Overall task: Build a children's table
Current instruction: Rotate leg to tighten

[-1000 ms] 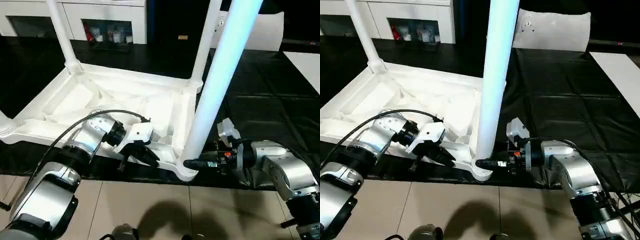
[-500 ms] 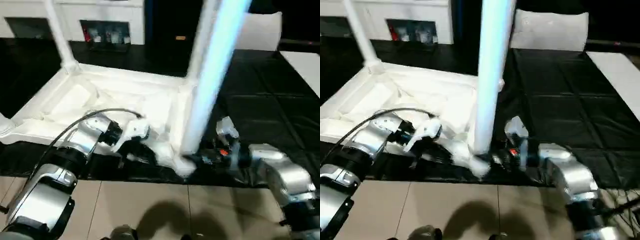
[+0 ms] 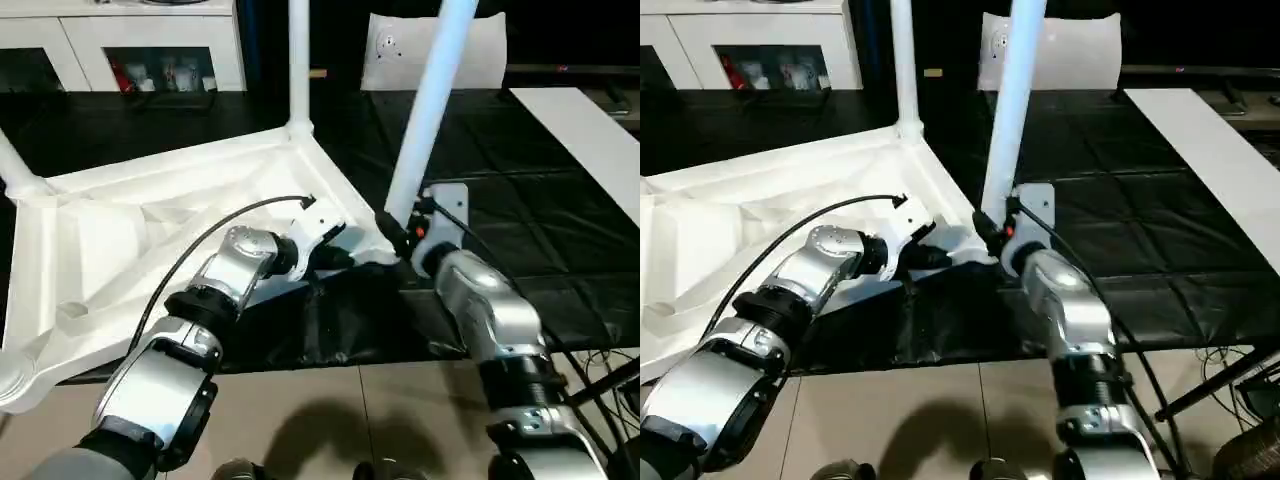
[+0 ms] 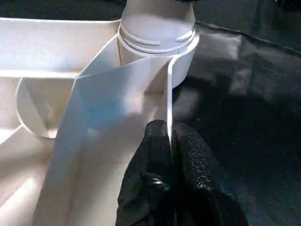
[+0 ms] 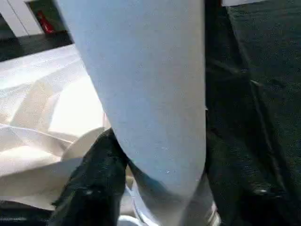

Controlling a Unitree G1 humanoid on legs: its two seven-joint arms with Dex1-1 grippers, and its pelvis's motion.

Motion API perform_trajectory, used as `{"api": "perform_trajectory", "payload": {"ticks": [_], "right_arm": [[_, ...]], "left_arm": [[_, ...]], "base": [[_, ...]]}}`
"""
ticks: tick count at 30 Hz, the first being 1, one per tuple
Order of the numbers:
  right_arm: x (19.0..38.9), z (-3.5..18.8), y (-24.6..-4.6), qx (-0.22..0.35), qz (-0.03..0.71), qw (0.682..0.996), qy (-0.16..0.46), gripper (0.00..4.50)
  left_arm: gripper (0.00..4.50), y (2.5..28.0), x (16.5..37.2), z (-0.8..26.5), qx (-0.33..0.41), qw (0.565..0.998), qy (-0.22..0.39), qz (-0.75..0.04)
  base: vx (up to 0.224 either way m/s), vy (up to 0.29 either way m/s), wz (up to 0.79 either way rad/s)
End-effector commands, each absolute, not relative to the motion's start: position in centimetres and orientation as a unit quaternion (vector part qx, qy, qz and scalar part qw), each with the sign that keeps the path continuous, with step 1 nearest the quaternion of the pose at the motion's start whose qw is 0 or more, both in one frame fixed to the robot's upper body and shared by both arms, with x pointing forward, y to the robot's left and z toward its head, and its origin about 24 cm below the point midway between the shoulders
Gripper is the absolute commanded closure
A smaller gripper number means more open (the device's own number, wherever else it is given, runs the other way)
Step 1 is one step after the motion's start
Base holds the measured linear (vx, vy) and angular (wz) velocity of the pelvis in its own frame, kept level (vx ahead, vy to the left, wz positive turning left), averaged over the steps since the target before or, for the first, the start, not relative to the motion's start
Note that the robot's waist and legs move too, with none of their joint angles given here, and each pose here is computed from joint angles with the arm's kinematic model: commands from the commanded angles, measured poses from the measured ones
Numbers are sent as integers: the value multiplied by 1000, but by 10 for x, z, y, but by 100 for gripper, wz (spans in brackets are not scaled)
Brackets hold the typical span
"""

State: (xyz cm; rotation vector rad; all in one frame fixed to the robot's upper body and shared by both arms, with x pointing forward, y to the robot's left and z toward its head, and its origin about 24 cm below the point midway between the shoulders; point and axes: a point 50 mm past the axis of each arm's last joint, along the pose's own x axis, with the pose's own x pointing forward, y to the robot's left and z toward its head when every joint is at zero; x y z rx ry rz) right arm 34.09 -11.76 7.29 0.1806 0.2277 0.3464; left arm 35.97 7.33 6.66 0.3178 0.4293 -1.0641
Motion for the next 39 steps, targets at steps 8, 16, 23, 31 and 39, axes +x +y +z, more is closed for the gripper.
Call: {"api": "perform_trajectory", "payload": {"ticks": [8, 16, 23, 31, 39], "right_arm": [[332, 77, -116, 70, 255, 961, 85, 97], [308, 78, -146, 16, 385, 919, 85, 30], [284, 84, -160, -19, 531, 840, 110, 30], [270, 85, -161, -15, 629, 763, 147, 74], [268, 84, -156, -7, 646, 748, 152, 127]], "left_arm": [[450, 80, 357, 82, 204, 784, 161, -564], [450, 101, 341, 76, 250, 690, 170, -658], [450, 109, 327, 79, 250, 598, 185, -739], [450, 105, 319, 83, 261, 534, 189, -781], [450, 105, 318, 83, 260, 534, 190, -782]], "base": [[0, 0, 0], [0, 0, 0], [0, 0, 0], [0, 0, 0], [0, 0, 0]]}}
